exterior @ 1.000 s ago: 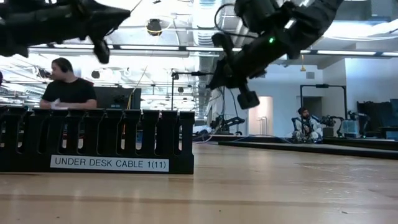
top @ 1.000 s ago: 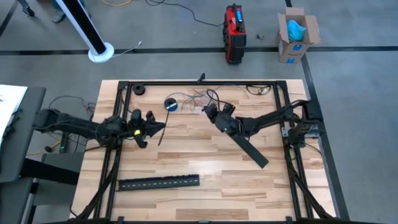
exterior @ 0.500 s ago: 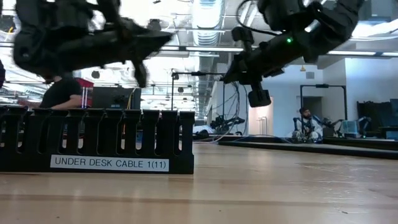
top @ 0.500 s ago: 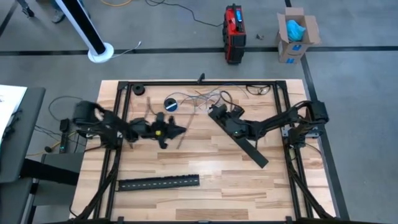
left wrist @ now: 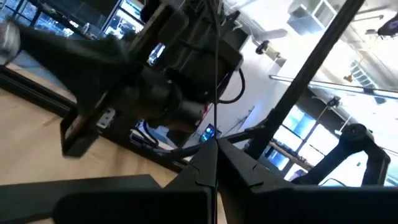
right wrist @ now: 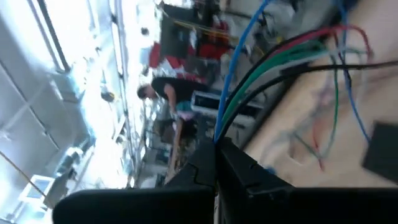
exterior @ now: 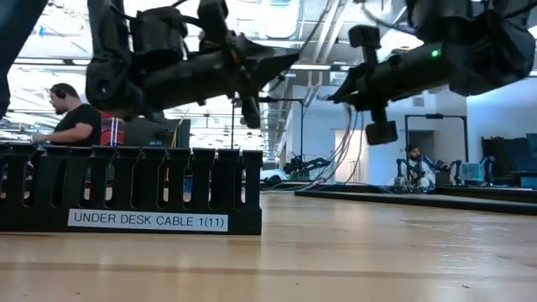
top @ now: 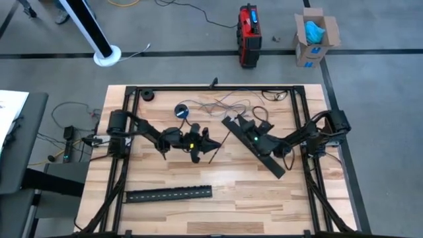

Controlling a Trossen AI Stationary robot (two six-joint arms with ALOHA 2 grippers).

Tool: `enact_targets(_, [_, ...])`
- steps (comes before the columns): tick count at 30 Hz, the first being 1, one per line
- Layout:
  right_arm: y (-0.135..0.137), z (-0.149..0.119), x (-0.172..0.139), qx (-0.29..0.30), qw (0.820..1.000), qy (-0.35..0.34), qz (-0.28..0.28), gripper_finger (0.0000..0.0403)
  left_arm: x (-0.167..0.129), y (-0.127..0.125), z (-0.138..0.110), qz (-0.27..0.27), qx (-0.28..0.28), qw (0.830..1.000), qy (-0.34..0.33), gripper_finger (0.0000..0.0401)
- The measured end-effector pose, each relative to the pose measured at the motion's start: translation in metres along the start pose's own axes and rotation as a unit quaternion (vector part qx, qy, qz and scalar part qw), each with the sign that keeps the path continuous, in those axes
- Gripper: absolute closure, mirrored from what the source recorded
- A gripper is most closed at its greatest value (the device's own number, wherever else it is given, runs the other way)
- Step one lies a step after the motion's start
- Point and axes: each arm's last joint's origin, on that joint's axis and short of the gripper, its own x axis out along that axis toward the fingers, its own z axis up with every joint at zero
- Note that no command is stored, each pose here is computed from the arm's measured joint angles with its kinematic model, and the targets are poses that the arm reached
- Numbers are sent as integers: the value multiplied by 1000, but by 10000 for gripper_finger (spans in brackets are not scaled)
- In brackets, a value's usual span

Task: Ziptie cables
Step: Wrap the cable wires with the black zip tie

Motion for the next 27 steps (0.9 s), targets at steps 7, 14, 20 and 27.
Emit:
enact_targets(7, [-8, 19, 7, 28, 999, -16, 13, 403, 14, 32, -11, 39, -23, 999, -7, 401])
enact_targets(14, [-9, 18, 1, 22, 1000, -2, 14, 403, 7, 67, -26, 109, -72, 991, -11, 401])
enact_targets(20, [-18, 13, -1, 28, 999, 29, -5, 403, 6, 76, -17, 114, -37, 993, -18, 401])
enact_targets(27, [-33, 5, -2, 147, 989, 4, -17, 403, 0, 91, -4, 121, -31, 992, -26, 401])
